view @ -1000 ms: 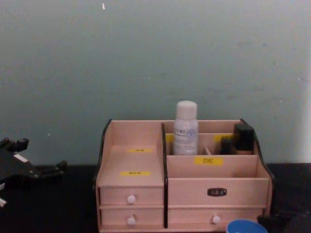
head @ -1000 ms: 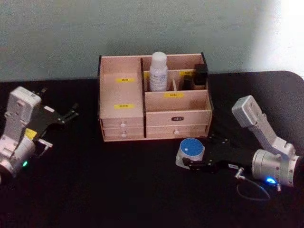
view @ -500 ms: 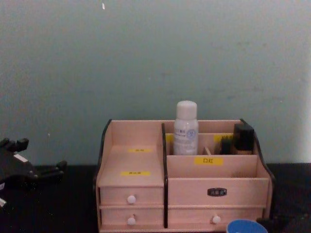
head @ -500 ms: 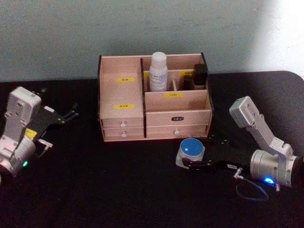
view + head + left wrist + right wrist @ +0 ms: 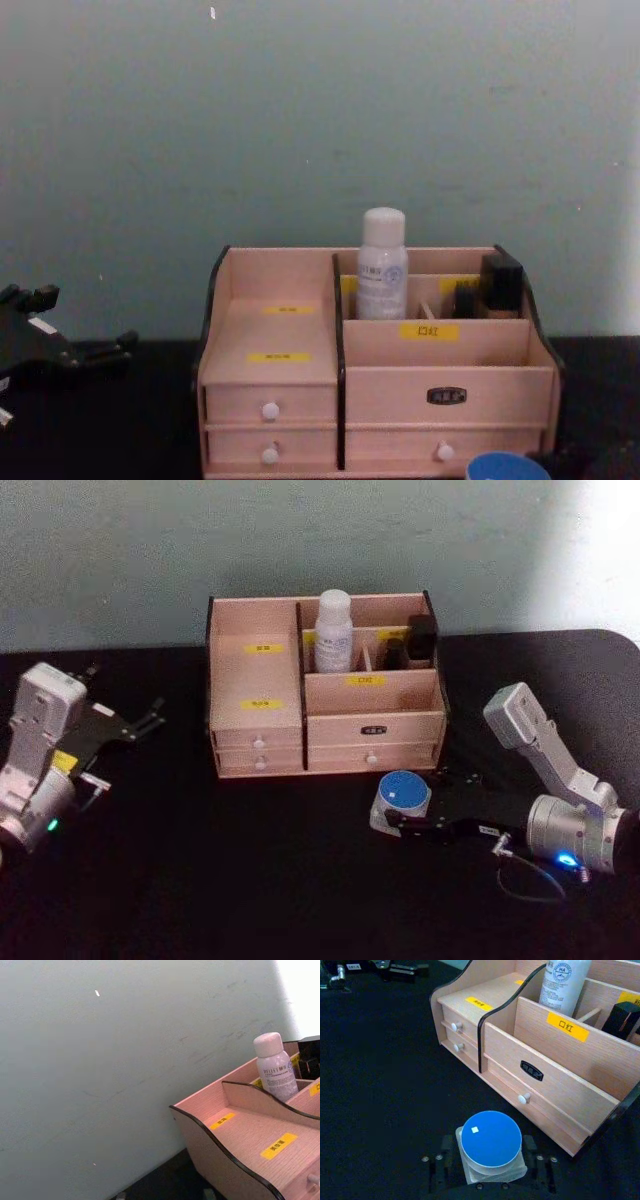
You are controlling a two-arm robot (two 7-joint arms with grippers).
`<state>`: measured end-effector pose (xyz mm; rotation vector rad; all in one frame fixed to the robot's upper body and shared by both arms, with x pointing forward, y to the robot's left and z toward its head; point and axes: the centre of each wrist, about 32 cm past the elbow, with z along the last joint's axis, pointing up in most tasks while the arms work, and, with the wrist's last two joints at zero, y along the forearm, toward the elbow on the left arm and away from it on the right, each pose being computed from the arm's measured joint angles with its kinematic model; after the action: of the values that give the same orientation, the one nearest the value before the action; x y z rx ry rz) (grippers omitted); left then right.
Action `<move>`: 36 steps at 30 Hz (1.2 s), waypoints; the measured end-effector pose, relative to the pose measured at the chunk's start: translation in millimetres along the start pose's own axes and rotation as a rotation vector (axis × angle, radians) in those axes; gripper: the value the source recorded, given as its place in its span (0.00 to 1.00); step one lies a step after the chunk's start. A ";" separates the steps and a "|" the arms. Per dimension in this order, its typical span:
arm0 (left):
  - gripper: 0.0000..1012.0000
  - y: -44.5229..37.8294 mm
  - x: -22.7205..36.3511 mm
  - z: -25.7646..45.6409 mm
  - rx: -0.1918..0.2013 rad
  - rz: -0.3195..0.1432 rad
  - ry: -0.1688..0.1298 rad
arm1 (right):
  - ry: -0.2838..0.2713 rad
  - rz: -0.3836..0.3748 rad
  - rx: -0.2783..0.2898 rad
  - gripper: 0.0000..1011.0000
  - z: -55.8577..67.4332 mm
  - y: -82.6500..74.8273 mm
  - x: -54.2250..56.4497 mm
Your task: Pick up the facial cleanser and watermelon frost from the table and place them into the tiered storage box.
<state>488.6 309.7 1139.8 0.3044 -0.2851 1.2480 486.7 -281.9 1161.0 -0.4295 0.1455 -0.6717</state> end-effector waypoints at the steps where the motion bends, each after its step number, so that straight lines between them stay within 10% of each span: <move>1: 0.99 0.0 0.0 0.0 0.000 0.000 0.000 | 0.000 0.000 0.000 0.86 0.0 0.0 0.0; 8: 0.99 0.0 0.0 0.0 0.000 0.000 0.000 | 0.000 0.000 0.001 0.70 0.2 -0.2 0.2; 36: 0.99 0.0 0.0 0.0 0.000 0.000 0.000 | -0.031 0.045 0.078 0.70 23.9 -17.9 -2.8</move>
<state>488.6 309.7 1139.8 0.3044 -0.2851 1.2480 480.7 -284.5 1190.2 -0.3604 0.0987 -0.6245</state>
